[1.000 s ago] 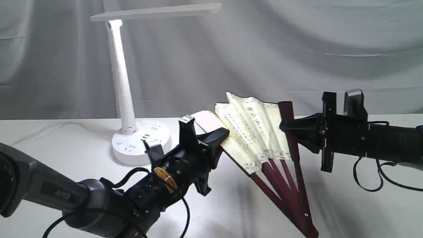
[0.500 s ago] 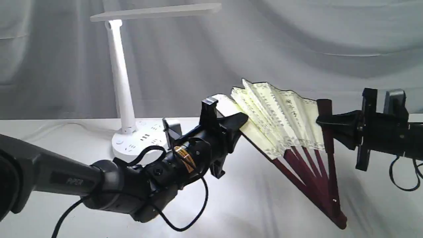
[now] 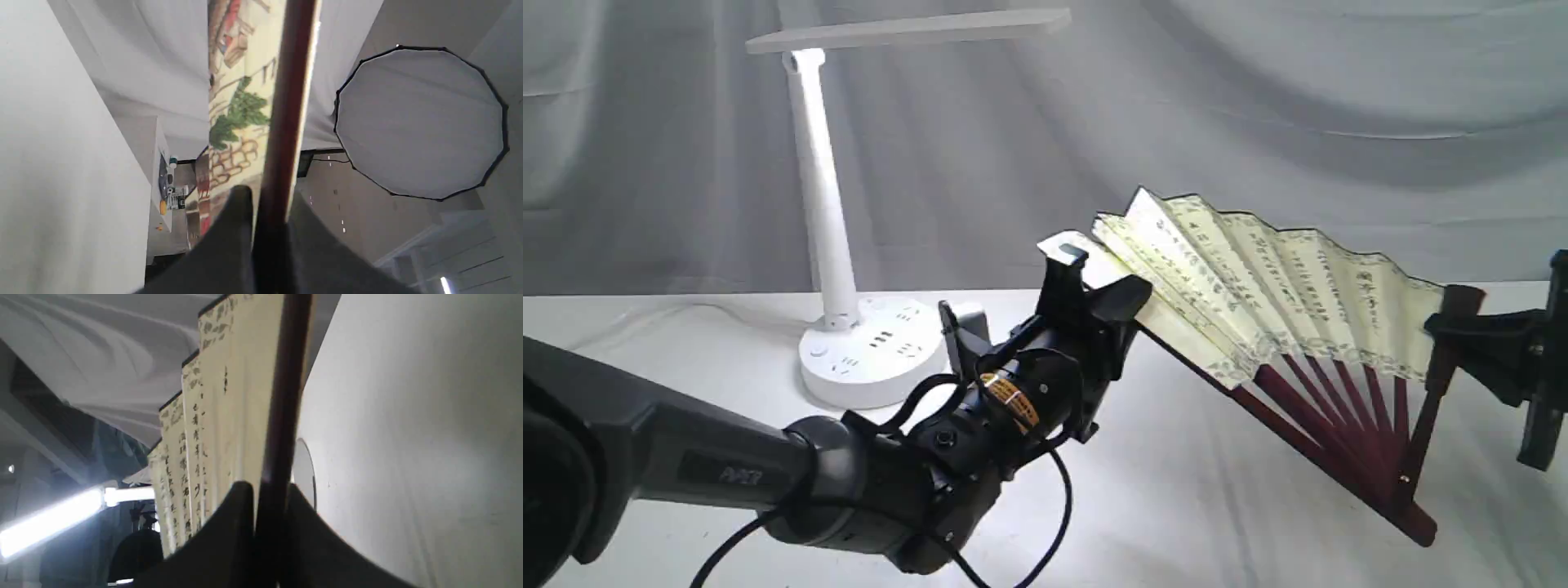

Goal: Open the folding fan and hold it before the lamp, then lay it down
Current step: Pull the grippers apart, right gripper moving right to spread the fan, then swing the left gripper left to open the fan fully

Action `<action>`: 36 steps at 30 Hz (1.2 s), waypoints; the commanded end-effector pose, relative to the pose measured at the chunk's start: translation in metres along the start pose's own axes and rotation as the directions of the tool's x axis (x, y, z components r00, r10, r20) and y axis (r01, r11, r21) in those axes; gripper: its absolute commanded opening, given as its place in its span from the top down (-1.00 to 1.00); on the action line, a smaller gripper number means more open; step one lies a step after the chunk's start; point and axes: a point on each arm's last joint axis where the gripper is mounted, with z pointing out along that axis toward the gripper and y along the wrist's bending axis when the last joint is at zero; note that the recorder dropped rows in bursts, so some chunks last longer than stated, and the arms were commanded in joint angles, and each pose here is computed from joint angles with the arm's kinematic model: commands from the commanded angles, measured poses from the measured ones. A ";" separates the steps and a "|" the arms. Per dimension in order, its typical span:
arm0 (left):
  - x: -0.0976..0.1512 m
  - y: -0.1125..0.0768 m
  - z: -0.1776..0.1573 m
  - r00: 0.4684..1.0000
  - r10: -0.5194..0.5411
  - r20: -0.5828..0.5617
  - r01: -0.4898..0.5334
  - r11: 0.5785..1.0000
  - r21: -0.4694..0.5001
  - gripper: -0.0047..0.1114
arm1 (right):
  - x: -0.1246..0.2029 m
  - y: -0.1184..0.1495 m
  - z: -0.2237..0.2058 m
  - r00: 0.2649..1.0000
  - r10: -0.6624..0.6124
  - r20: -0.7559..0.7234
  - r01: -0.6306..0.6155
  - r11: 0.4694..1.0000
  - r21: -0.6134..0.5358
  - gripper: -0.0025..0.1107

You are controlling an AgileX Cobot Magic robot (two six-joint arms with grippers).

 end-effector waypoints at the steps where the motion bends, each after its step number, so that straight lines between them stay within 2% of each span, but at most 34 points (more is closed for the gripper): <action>1: -0.006 -0.019 0.002 0.996 -0.066 0.056 0.058 0.990 0.127 0.92 | -0.006 -0.005 -0.025 0.996 -0.052 0.075 0.048 0.998 0.052 0.96; 8: -0.006 -0.019 0.002 0.995 -0.058 0.081 0.047 0.990 0.131 0.92 | -0.010 -0.005 -0.060 0.985 -0.051 0.164 0.042 0.997 0.059 0.96; 13: 0.002 -0.021 0.001 0.981 -0.084 0.174 0.053 0.984 0.172 0.92 | -0.005 -0.006 -0.072 0.978 -0.045 0.201 0.034 0.998 0.059 0.96; 18: 0.018 -0.019 -0.002 0.957 -0.101 0.271 0.057 0.984 0.167 0.92 | 0.009 -0.015 -0.074 0.978 -0.015 0.206 0.002 0.998 0.065 0.96; 22: 0.023 -0.022 -0.005 0.941 -0.060 0.334 -0.006 0.981 0.193 0.92 | 0.016 -0.019 -0.075 0.979 -0.022 0.201 0.007 0.997 0.074 0.96; 25: 0.024 -0.022 -0.006 0.930 -0.009 0.368 -0.060 0.983 0.175 0.92 | 0.015 -0.017 -0.079 0.977 -0.025 0.213 0.009 0.997 0.073 0.96; 30: 0.026 -0.022 -0.007 0.925 -0.006 0.381 -0.063 0.984 0.168 0.92 | 0.011 -0.017 -0.088 0.970 -0.028 0.241 0.011 0.997 0.073 0.96; 36: 0.028 -0.017 -0.012 0.870 0.004 0.493 -0.067 0.991 0.112 0.92 | 0.010 -0.017 -0.092 0.967 -0.026 0.253 0.008 0.997 0.073 0.96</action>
